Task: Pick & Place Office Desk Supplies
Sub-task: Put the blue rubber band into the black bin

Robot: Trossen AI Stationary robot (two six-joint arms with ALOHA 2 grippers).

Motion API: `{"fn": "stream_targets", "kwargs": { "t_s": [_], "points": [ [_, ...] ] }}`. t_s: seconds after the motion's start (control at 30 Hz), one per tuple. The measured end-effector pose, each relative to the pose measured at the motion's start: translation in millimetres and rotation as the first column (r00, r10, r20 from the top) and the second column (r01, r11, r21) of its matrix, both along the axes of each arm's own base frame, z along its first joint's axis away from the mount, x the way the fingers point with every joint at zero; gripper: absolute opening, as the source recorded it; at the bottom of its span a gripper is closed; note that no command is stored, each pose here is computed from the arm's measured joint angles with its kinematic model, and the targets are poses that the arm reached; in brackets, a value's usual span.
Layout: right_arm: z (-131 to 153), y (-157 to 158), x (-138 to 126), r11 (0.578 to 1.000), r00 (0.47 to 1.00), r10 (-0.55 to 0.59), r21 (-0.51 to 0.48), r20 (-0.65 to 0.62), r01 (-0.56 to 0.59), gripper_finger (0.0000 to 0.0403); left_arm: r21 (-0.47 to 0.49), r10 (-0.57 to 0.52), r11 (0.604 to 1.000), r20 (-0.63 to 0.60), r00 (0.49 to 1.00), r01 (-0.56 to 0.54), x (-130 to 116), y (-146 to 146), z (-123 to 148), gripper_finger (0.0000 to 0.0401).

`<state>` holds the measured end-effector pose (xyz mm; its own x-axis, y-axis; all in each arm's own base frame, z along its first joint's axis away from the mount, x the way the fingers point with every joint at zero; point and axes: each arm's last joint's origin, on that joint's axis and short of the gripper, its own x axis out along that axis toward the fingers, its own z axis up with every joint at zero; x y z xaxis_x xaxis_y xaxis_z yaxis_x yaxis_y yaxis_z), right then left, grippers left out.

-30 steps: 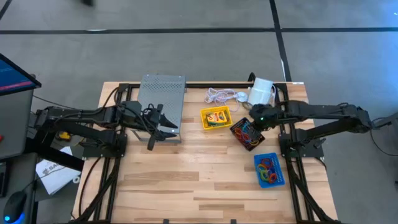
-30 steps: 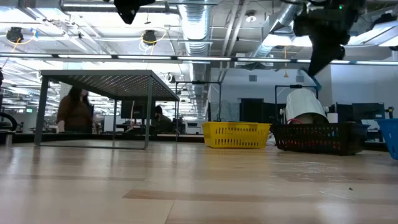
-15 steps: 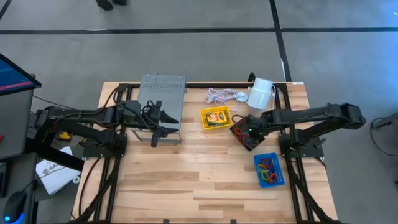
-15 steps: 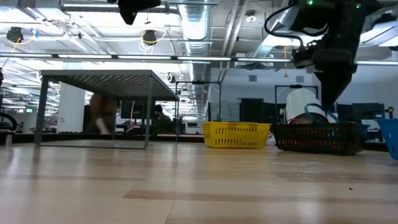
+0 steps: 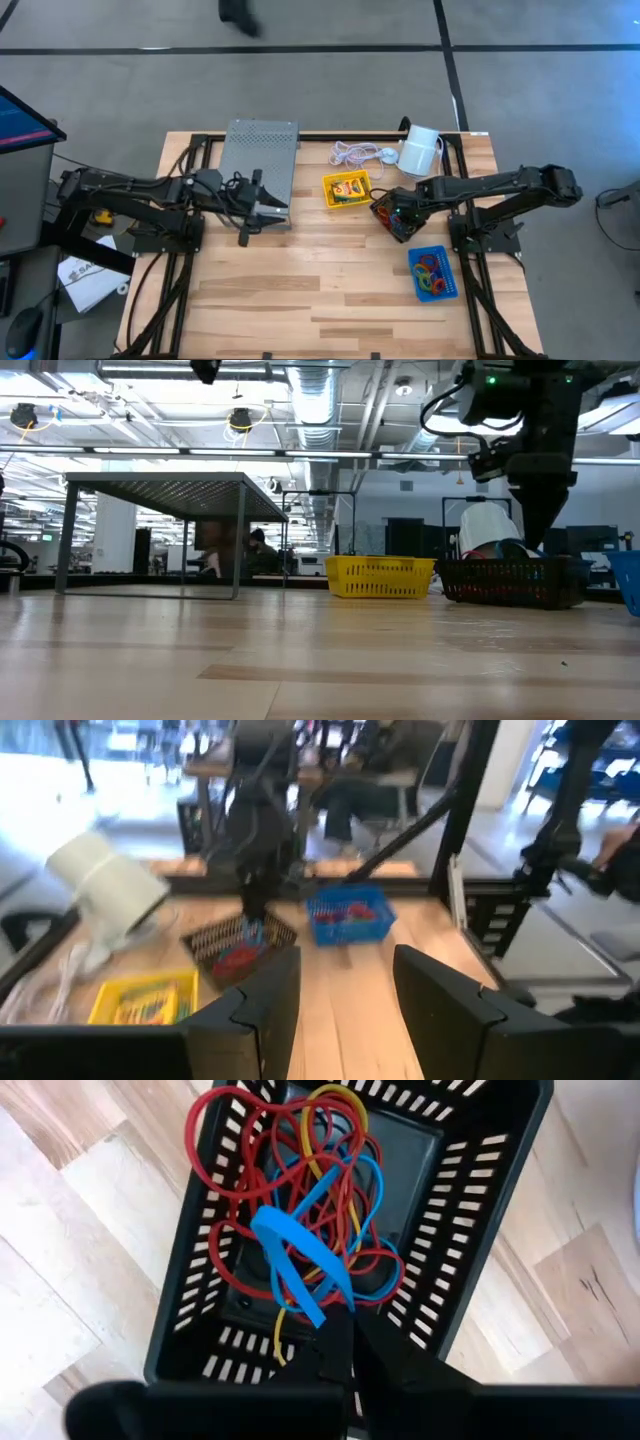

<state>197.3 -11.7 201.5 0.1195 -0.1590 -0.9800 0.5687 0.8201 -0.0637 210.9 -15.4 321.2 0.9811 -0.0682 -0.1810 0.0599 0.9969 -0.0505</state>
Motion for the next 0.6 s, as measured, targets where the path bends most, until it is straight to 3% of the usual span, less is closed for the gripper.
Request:
{"fn": "stream_targets", "kwargs": {
  "t_s": [0.17, 0.33, 0.6],
  "points": [
    [0, -5, 0, 1.000, 1.000, -0.031, 0.001, 0.000, 0.031, 0.0020, 0.064, 0.000, 0.998, 0.037, 0.999, -0.002, 14, 4, -11, 0.0158],
    [0, -9, -1, 0.997, 0.998, -0.070, 0.044, 0.003, 0.070, 0.0045, 0.069, 0.011, 0.998, 0.022, 1.000, -0.013, 16, 7, -13, 0.0158],
    [0, -8, 0, 0.992, 0.998, -0.055, 0.115, 0.016, 0.053, 0.0130, 0.069, 0.009, 0.998, 0.015, 1.000, -0.010, -1, 7, -6, 0.0158]
  ]
}}
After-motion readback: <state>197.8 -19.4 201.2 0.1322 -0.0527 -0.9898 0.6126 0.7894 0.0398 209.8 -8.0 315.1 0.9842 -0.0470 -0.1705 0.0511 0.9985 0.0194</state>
